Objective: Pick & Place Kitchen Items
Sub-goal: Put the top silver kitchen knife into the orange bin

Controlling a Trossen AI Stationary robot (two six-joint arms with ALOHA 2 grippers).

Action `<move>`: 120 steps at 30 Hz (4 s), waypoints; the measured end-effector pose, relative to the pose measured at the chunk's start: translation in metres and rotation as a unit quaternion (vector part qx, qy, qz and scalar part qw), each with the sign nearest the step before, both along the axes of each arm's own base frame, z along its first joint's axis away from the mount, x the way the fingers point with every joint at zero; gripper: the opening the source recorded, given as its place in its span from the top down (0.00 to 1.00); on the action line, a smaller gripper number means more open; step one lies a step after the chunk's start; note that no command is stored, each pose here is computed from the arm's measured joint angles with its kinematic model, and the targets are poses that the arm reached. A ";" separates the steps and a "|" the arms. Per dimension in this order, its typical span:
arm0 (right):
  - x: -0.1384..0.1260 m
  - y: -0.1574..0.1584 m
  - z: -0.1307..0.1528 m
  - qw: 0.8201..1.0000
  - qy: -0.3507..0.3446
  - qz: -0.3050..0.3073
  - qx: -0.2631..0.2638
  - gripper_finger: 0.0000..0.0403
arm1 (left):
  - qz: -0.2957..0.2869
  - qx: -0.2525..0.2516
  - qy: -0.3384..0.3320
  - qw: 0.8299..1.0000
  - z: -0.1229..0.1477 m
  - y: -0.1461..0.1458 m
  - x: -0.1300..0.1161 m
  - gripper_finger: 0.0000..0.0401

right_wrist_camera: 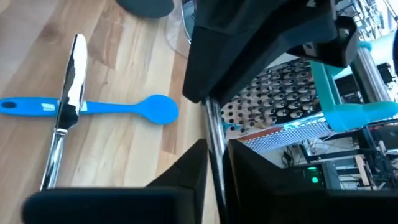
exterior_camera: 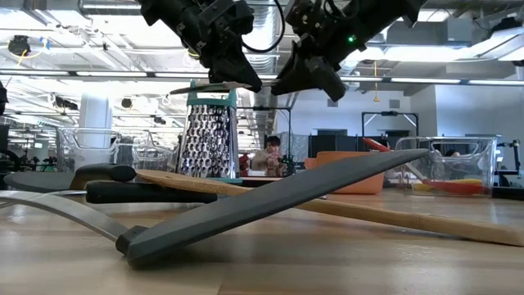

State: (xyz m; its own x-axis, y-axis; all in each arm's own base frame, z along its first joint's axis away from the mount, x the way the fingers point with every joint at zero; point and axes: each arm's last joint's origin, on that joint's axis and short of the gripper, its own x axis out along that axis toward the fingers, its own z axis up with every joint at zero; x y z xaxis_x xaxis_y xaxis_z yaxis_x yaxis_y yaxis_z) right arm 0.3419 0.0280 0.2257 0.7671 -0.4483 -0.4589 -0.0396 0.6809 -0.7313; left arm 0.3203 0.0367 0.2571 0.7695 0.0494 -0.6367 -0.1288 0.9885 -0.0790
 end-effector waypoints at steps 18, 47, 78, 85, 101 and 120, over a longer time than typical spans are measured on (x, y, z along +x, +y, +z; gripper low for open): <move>-0.001 0.000 -0.001 1.000 -0.001 -0.007 0.010 0.97 | -0.001 0.003 -0.005 1.000 0.001 0.000 0.000 0.95; -0.004 -0.046 0.006 0.975 -0.090 -0.143 0.145 0.97 | -0.035 0.129 -0.126 0.983 0.049 0.000 -0.014 0.80; -0.084 -0.115 -0.021 0.855 -0.298 -0.346 0.245 0.97 | 0.088 0.141 -0.195 0.967 -0.003 -0.008 -0.137 1.00; -0.092 -0.135 -0.037 0.833 -0.242 -0.415 0.277 0.97 | 0.087 0.141 -0.190 0.968 -0.006 -0.008 -0.136 1.00; -0.103 -0.147 -0.053 0.806 -0.193 -0.463 0.315 0.97 | 0.089 0.142 -0.193 0.967 -0.005 -0.008 -0.136 1.00; -0.110 -0.159 -0.056 0.796 -0.172 -0.458 0.358 0.97 | 0.090 0.142 -0.197 0.966 -0.005 -0.008 -0.136 1.00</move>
